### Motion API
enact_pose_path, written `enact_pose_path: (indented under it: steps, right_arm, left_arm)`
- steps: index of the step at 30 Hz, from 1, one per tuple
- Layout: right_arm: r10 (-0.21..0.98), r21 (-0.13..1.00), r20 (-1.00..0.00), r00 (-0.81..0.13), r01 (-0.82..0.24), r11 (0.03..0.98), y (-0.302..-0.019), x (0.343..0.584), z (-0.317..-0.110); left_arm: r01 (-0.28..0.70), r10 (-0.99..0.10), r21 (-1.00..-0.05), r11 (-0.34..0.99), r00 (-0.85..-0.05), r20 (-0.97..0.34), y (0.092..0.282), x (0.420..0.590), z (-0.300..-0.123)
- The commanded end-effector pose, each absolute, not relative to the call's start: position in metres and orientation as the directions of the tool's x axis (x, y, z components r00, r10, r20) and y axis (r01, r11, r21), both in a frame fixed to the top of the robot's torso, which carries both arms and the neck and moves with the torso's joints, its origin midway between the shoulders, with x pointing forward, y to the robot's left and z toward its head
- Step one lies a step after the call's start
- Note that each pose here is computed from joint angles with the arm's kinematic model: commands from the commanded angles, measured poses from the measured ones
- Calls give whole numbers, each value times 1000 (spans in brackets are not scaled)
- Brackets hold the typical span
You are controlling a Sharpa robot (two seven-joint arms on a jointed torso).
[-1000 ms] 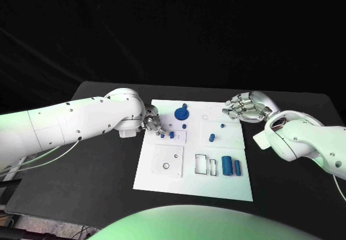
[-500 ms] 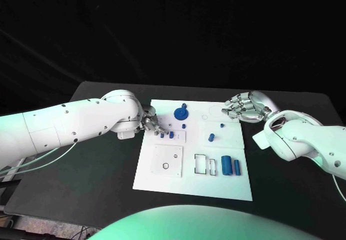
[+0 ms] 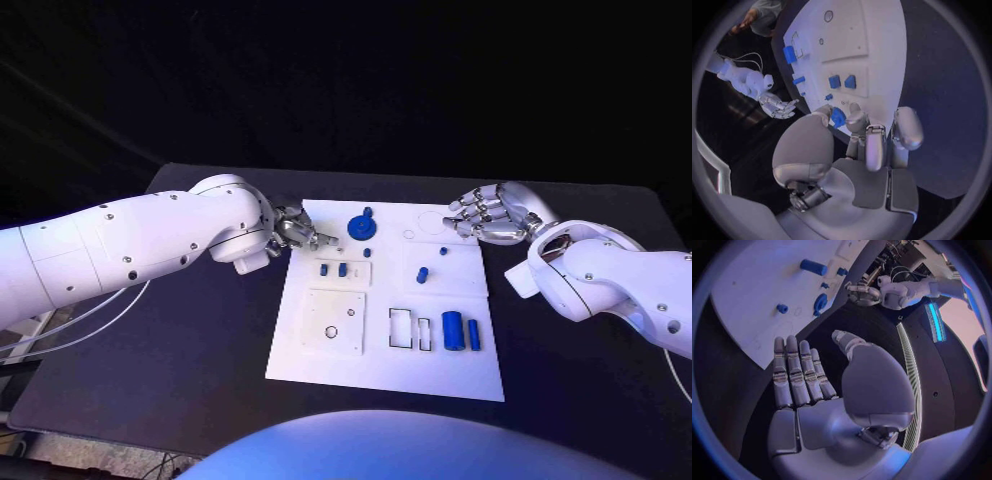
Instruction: Assemble the parts on the task board
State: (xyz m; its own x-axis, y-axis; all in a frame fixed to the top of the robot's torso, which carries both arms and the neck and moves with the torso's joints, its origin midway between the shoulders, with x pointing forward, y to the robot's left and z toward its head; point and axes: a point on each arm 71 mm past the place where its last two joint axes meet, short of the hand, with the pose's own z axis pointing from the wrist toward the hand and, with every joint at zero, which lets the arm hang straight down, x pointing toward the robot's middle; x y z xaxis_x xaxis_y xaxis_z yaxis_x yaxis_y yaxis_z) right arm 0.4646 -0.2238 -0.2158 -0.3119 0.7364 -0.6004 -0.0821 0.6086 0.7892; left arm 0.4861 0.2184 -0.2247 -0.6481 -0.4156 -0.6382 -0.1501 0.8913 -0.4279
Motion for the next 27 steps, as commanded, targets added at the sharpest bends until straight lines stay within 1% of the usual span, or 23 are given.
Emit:
enact_pose_path:
  steps: [1, 4, 6, 7, 8, 11, 12, 15, 17, 20, 27]
  right_arm:
    - [735, 790, -601, -315, -92, 606, -223, 464, -216]
    - [735, 790, -600, -315, -92, 606, -223, 464, -216]
    - [735, 790, -600, -315, -91, 606, -223, 464, -216]
    - [735, 790, -600, -315, -91, 606, -223, 464, -216]
    - [736, 791, -599, -315, -91, 605, -223, 464, -216]
    - [737, 792, -598, -316, -91, 604, -223, 465, -216]
    - [737, 792, -598, -317, -91, 604, -223, 465, -216]
    - [737, 793, -597, -318, -92, 603, -223, 465, -216]
    - [736, 793, -596, -319, -92, 602, -223, 465, -216]
    - [736, 793, -596, -321, -93, 602, -222, 465, -216]
    - [736, 794, -595, -322, -94, 601, -222, 464, -216]
  left_arm:
    - [-122, -505, -549, 827, -591, -629, 213, 489, -217]
    - [-50, -532, -609, 791, -548, -646, 209, 491, -210]
    - [31, -529, -630, 776, -511, -677, 204, 492, -204]
    - [90, -519, -631, 771, -485, -703, 201, 492, -201]
    - [183, -497, -619, 764, -446, -745, 195, 492, -197]
    - [364, -433, -551, 751, -360, -827, 182, 489, -193]
    - [417, -407, -520, 746, -332, -851, 178, 487, -194]
    - [532, -329, -427, 732, -273, -904, 167, 481, -198]
    - [587, -274, -368, 721, -247, -930, 160, 479, -202]
    - [640, -196, -297, 709, -225, -954, 151, 476, -209]
    - [686, -59, -198, 700, -220, -974, 137, 475, -222]
